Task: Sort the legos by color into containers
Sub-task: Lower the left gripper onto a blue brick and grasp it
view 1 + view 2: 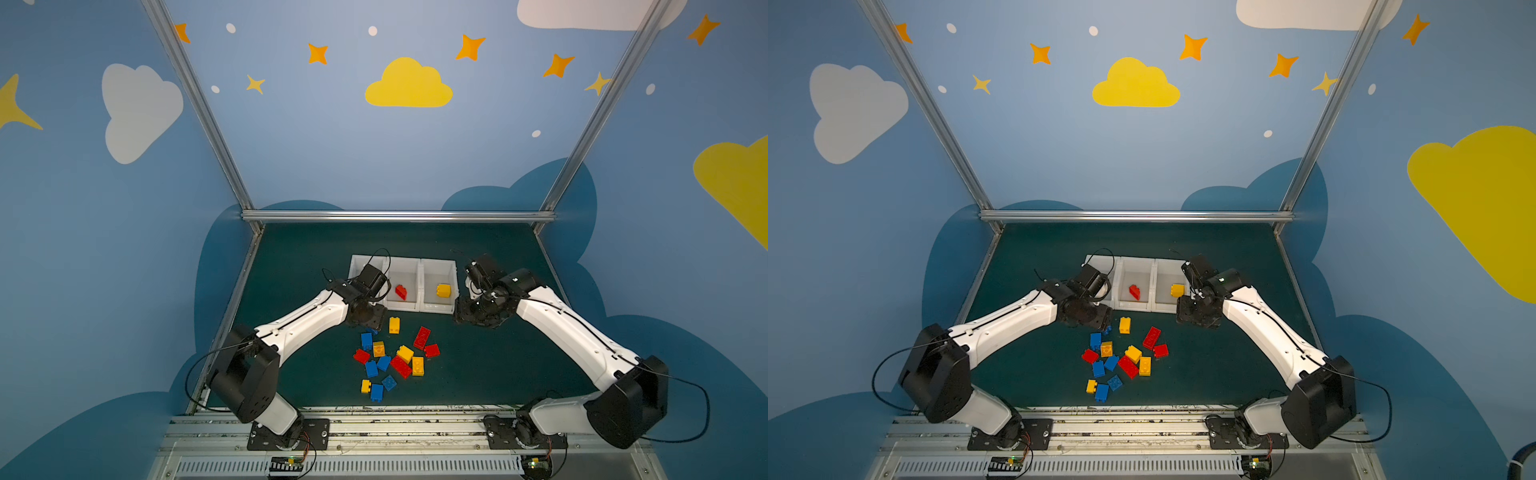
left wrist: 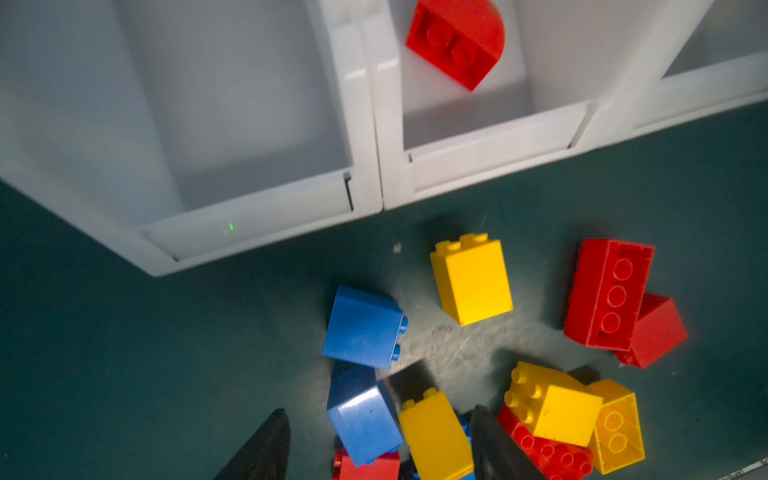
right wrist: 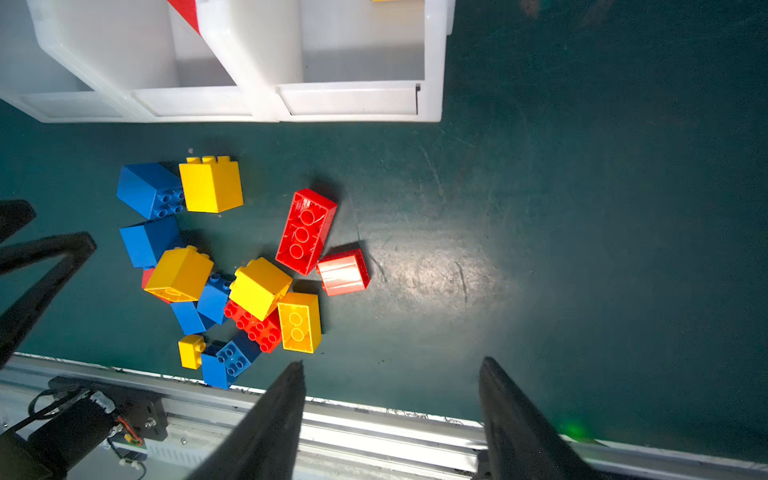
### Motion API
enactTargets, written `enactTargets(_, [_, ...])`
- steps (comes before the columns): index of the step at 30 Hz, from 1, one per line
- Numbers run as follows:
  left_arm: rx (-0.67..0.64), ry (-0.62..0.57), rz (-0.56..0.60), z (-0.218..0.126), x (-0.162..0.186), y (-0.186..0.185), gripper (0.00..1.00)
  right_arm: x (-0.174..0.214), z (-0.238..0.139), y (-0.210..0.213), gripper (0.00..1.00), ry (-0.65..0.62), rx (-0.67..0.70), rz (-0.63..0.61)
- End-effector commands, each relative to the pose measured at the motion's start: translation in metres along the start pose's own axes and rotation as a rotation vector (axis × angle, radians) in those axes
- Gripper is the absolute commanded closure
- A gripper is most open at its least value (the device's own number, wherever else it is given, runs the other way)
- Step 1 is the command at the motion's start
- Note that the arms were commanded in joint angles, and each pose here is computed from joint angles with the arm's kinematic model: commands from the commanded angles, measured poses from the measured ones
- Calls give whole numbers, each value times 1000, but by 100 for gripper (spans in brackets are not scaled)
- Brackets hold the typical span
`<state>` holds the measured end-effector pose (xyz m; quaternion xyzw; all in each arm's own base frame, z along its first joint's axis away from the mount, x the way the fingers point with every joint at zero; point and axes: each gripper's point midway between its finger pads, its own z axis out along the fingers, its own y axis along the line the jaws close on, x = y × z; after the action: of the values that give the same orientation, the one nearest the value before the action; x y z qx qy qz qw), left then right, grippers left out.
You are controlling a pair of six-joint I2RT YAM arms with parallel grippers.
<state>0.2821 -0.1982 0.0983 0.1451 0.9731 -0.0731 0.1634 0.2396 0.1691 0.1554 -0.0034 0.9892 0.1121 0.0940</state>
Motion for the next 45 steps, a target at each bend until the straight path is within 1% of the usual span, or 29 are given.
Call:
enactTargets(1, [8, -12, -23, 4, 3, 1, 30, -12, -1, 18, 33, -26, -42, -36])
enactTargets(6, [24, 20, -4, 20, 14, -1, 28, -6, 12, 25, 33, 7, -32, -58])
enactTargets(9, [33, 15, 28, 29, 11, -3, 27, 0, 16, 29, 33, 24, -30, -67])
enactTargets(15, [5, 44, 112, 45, 3, -3, 24, 6, 19, 30, 33, 40, -6, -71])
enactTargets(21, [-55, 54, 162, 52, -3, 6, 23, 2, 18, 31, 33, 15, -9, -43])
enactTargets(26, [-73, 69, 202, 60, -13, 10, 23, -1, 20, 34, 33, 17, -7, -43])
enactTargets(31, [-59, 83, 194, 70, -18, 9, 28, -3, 20, 34, 33, 21, 1, -47])
enactTargets(34, [-38, 104, 196, 75, -14, 6, 33, -2, 21, 33, 33, 22, 6, -49])
enactTargets(38, [-43, 125, 188, 78, -7, 8, 41, -2, 19, 33, 33, 19, 6, -47])
enactTargets(45, [-13, 111, 166, 74, -3, 4, 54, -2, 20, 33, 33, 19, 4, -44])
